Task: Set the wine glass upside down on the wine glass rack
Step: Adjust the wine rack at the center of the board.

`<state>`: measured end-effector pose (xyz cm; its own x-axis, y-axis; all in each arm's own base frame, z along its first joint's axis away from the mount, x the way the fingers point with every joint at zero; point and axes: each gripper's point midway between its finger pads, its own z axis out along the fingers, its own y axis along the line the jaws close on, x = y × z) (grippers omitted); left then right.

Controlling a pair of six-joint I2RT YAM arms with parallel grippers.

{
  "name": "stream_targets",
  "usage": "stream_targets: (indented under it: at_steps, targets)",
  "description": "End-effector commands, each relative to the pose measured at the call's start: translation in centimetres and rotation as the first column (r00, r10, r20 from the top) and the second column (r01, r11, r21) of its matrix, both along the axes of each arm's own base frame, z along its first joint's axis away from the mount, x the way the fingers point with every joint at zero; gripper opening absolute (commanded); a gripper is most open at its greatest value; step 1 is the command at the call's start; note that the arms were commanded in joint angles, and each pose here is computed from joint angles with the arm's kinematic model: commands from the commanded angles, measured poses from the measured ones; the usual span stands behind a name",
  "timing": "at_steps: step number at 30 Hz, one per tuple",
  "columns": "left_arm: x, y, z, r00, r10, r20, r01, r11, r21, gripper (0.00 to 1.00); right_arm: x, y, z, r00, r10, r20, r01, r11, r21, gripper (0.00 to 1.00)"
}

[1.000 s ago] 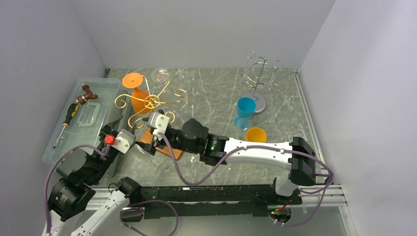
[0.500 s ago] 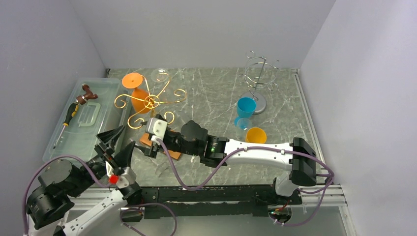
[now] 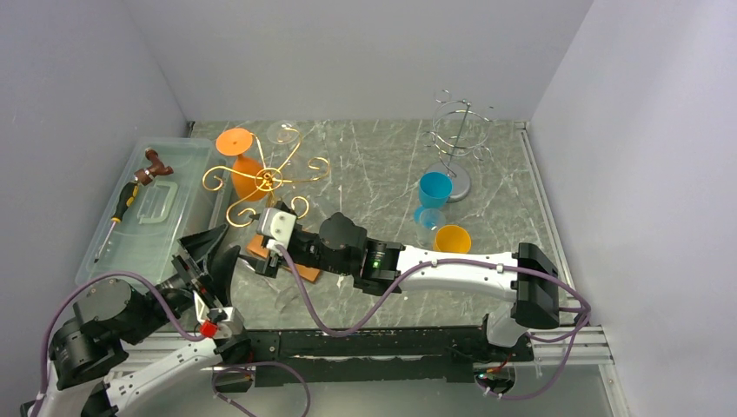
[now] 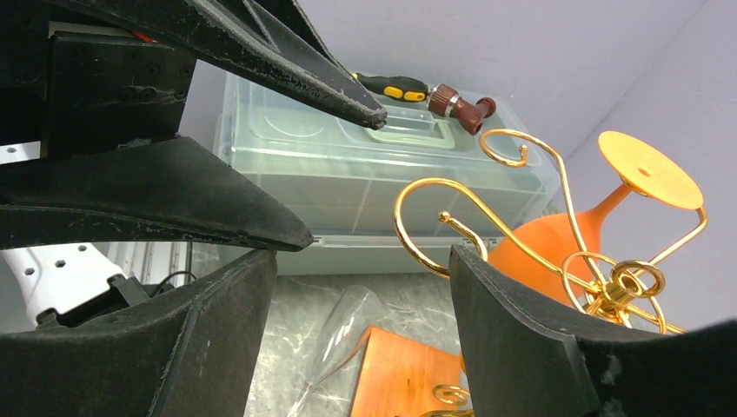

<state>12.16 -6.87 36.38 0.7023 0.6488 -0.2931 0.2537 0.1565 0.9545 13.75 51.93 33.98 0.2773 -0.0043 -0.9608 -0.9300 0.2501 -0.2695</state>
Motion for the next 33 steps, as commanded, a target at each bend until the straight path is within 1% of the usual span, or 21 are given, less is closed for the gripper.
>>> stream_targets:
  at_steps: [1,4,7,9,16,23,33]
  targets:
    - [-0.4,0.3,-3.8,0.997,-0.011,-0.082,0.02,0.993,0.119,0.63,1.5,-2.5,-13.2,0.973,-0.146,-0.181,0.071,0.928,-0.365,0.75]
    - [-0.9,0.5,-4.4,0.996,-0.027,-0.088,0.04,0.988,0.147,0.62,1.3,-2.2,-12.5,0.975,-0.139,-0.173,0.07,0.932,-0.357,0.75]
    - [-1.7,0.7,-5.5,0.994,-0.069,-0.09,0.086,0.974,0.21,0.62,1.4,-2.0,-11.6,0.978,-0.14,-0.153,0.079,0.934,-0.35,0.76]
    - [-2.0,0.7,-5.7,0.993,-0.081,-0.085,0.099,0.968,0.23,0.62,1.7,-1.9,-10.8,0.98,-0.145,-0.136,0.091,0.936,-0.34,0.76]
    - [-2.2,0.9,-5.5,0.993,-0.088,-0.082,0.105,0.967,0.231,0.61,2.4,-1.4,-8.0,0.985,-0.151,-0.084,0.119,0.945,-0.303,0.77]
    - [-2.6,1.2,-5.3,0.992,-0.103,-0.067,0.116,0.963,0.244,0.6,2.4,-1.1,-7.0,0.987,-0.142,-0.072,0.115,0.948,-0.297,0.78]
    - [-2.9,0.9,-5.4,0.989,-0.137,-0.06,0.149,0.948,0.281,0.59,2.4,-1.2,-1.8,0.991,-0.128,-0.034,0.119,0.97,-0.211,0.81]
